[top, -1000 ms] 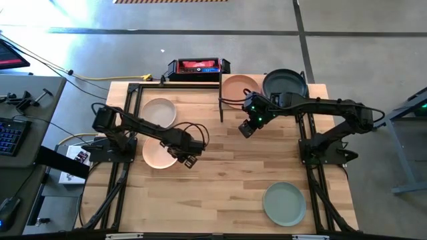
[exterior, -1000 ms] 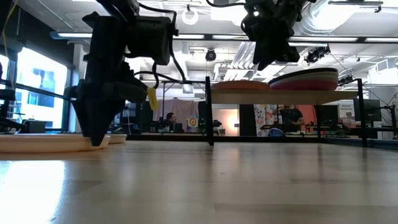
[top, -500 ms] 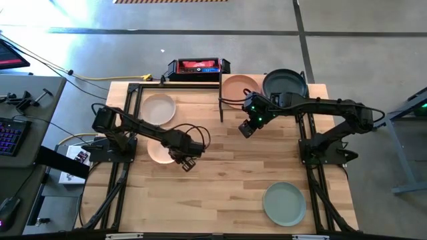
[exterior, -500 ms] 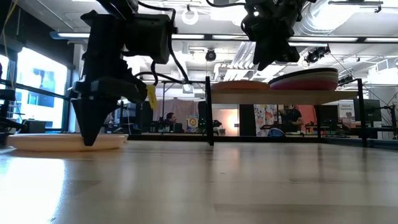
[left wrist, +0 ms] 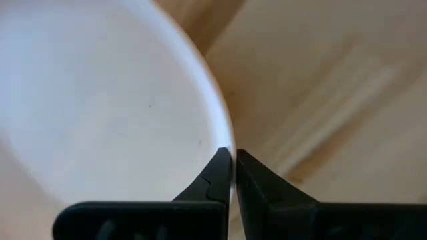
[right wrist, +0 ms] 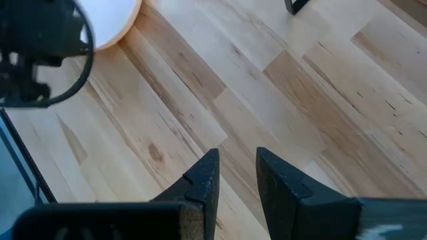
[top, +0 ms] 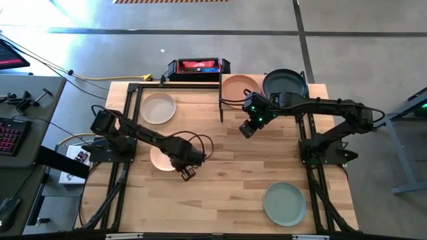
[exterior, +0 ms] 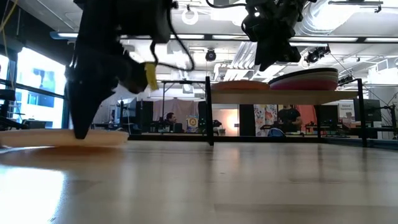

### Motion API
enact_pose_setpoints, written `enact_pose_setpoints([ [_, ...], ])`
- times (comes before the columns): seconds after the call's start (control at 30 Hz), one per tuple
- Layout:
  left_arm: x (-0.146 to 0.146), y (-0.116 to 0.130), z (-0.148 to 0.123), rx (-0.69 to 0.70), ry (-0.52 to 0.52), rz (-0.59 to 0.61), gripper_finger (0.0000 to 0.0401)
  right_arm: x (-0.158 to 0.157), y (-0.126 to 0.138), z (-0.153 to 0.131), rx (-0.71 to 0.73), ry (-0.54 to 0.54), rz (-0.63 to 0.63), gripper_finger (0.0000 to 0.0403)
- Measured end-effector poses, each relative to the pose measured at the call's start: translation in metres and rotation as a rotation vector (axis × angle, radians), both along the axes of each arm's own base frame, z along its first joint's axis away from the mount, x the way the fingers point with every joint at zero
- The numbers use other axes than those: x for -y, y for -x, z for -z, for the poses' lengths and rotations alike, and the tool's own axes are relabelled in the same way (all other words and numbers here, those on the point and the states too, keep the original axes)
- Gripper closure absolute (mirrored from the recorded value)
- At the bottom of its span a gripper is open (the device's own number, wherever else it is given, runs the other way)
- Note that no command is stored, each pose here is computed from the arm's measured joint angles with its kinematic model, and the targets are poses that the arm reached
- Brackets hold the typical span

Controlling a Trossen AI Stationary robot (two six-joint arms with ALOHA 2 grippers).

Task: Place and stack plates onto a shelf
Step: Stack the light orange plate on top of the brown plate on the shelf

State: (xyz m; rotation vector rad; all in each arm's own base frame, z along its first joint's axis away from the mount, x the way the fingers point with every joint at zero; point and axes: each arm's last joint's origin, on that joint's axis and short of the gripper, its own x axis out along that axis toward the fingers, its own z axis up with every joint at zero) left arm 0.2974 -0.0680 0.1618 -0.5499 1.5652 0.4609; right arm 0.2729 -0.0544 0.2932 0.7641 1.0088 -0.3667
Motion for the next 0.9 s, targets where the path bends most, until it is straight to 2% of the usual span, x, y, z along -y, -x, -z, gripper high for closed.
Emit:
enact_pose_setpoints([
  [0.13,0.006,-0.011,-0.015,0.072,-0.019,0.093,0.0400,0.000,0.000,0.000,-0.004,0.004,-0.009,0.0324],
  [0.27,0.008,-0.020,-0.035,0.119,-0.094,0.229,0.0400,0.000,0.002,-0.004,-0.002,0.006,-0.017,0.0324],
  [0.6,0.008,-0.036,-0.081,0.187,-0.273,0.696,0.0400,0.009,-0.001,-0.042,0.109,0.044,0.019,0.0324],
  [0.9,0.005,-0.044,-0.106,0.163,-0.469,1.107,0.0400,0.021,0.001,-0.048,0.118,0.073,0.097,0.0324],
])
